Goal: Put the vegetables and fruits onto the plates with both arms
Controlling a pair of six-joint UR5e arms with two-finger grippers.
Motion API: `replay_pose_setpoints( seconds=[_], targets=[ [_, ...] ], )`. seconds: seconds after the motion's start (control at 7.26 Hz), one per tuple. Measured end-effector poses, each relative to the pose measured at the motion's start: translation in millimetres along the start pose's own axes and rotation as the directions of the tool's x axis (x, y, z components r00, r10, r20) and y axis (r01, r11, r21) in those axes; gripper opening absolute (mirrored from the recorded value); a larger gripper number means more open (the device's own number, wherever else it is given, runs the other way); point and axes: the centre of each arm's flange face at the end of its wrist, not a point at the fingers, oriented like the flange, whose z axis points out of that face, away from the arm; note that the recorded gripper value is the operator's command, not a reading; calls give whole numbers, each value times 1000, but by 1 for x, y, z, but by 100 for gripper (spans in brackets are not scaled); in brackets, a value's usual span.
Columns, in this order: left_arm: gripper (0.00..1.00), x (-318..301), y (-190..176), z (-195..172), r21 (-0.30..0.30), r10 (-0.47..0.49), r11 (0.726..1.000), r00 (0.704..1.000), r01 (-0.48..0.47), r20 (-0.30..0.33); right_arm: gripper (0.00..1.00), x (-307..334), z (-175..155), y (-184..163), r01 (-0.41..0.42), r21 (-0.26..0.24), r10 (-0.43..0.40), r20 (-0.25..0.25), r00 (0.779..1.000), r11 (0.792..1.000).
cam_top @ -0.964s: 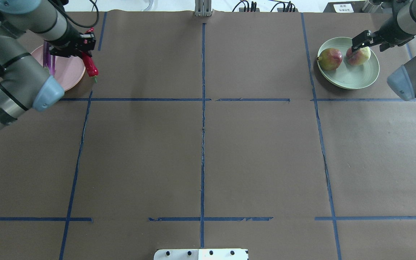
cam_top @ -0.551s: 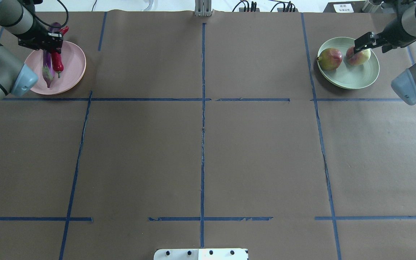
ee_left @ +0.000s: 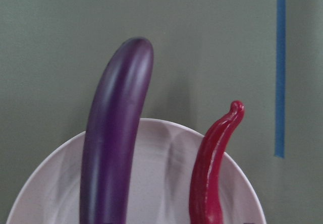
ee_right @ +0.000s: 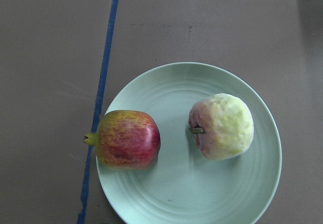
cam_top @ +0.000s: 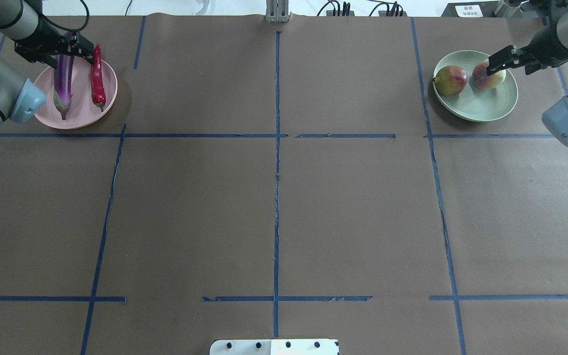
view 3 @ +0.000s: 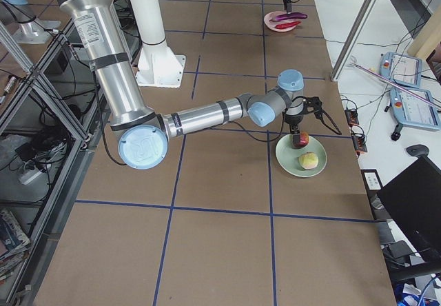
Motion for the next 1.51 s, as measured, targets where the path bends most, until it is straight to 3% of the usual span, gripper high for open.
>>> replay_pose_setpoints(
  seconds=[0.28,0.55,0.69,0.96,1.24,1.51],
  targets=[
    [100,-52,4,-53,-1,39,999,996,-39,-77,100,68,-45,6,-82,7,81,32,996,997],
    [100,-123,-8,-97,29,198,980,979,-197,-56,100,137,-72,17,-76,-19,76,3,997,997],
    [100,-168,-14,-118,9,284,959,959,-284,-11,100,173,-83,28,-47,-69,45,-33,998,996],
    [100,-248,-17,-159,-92,388,919,921,-384,35,100,213,-99,52,-69,-180,57,-75,996,981],
    [100,-303,18,-162,-190,374,912,927,-363,23,100,233,-104,91,-64,-255,44,-82,996,965],
    [100,-320,56,-161,-229,276,936,961,-267,6,100,243,-110,137,-44,-282,22,-81,996,958]
  ],
)
